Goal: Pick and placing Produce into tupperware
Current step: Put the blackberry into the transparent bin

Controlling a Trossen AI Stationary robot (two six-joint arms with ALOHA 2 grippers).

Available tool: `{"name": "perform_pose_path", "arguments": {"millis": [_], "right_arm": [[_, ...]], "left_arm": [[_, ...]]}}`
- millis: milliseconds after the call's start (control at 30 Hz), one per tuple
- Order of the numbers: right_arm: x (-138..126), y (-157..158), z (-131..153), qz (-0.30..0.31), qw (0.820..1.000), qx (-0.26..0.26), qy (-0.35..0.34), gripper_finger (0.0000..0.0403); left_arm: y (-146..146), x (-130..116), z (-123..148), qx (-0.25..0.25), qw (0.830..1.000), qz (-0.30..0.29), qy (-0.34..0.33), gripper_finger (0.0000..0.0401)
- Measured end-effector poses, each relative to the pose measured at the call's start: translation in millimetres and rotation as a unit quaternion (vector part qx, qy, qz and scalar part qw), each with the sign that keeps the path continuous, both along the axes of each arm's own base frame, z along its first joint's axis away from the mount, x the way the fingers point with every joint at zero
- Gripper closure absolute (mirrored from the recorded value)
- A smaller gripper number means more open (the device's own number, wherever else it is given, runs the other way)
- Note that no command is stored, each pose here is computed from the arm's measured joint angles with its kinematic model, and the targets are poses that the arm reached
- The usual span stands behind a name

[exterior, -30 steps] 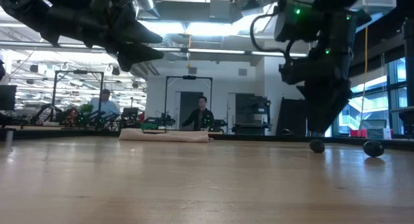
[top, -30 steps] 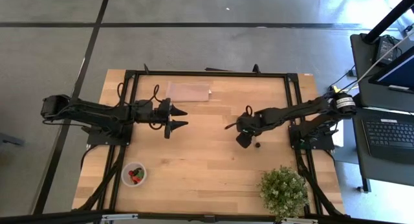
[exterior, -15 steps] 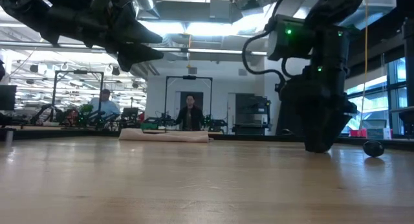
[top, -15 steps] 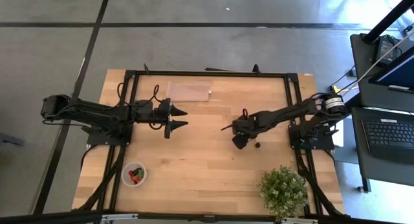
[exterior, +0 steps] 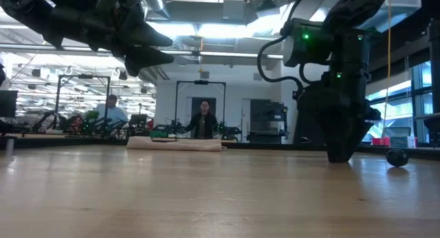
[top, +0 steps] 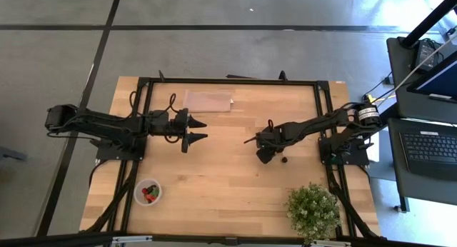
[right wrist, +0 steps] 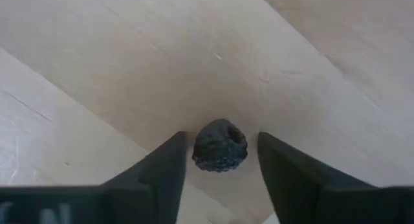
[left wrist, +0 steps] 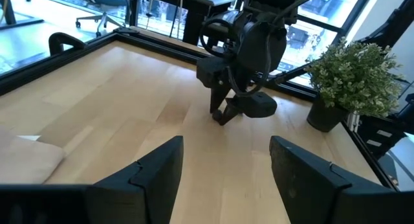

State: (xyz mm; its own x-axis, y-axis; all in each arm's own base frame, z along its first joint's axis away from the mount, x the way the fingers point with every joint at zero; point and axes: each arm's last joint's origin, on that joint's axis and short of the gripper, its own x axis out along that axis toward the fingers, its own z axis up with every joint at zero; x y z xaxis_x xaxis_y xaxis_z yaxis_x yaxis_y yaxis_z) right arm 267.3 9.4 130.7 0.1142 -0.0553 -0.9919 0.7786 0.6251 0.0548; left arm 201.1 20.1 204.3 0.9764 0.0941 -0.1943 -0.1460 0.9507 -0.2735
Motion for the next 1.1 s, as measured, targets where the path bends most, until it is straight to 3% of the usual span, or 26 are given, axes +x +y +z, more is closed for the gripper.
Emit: {"name": "perform_pose_path", "arguments": {"millis": [267,433,600,833,1000,1100], "right_arm": [[0.7,0.2,0.0,0.001,1.000,0.002,-0.003,0.0297],[8.9,0.8,6.7,0.025,1.000,0.005,-0.010,0.0299],[41.4,1.0,39.7,0.082,0.991,0.000,-0.101,0.0300],[91.8,-19.8,107.6,0.146,0.952,-0.073,-0.260,0.0300],[129.3,-33.7,145.4,0.202,0.919,-0.130,-0.313,0.0300],[153.5,-37.6,145.6,0.233,0.908,-0.150,-0.313,0.0300]], "left_arm": [[0.0,0.0,0.0,0.000,1.000,0.001,0.000,0.0179],[0.1,0.0,0.1,0.000,1.000,0.001,0.000,0.0179],[-1.1,1.3,11.4,0.002,0.998,-0.021,-0.059,0.0179],[-4.4,-9.8,50.8,0.035,0.970,-0.058,-0.232,0.0179],[-6.4,-26.0,70.8,0.065,0.949,-0.062,-0.302,0.0179],[-7.2,-33.3,77.0,0.068,0.943,-0.062,-0.320,0.0179]]}}
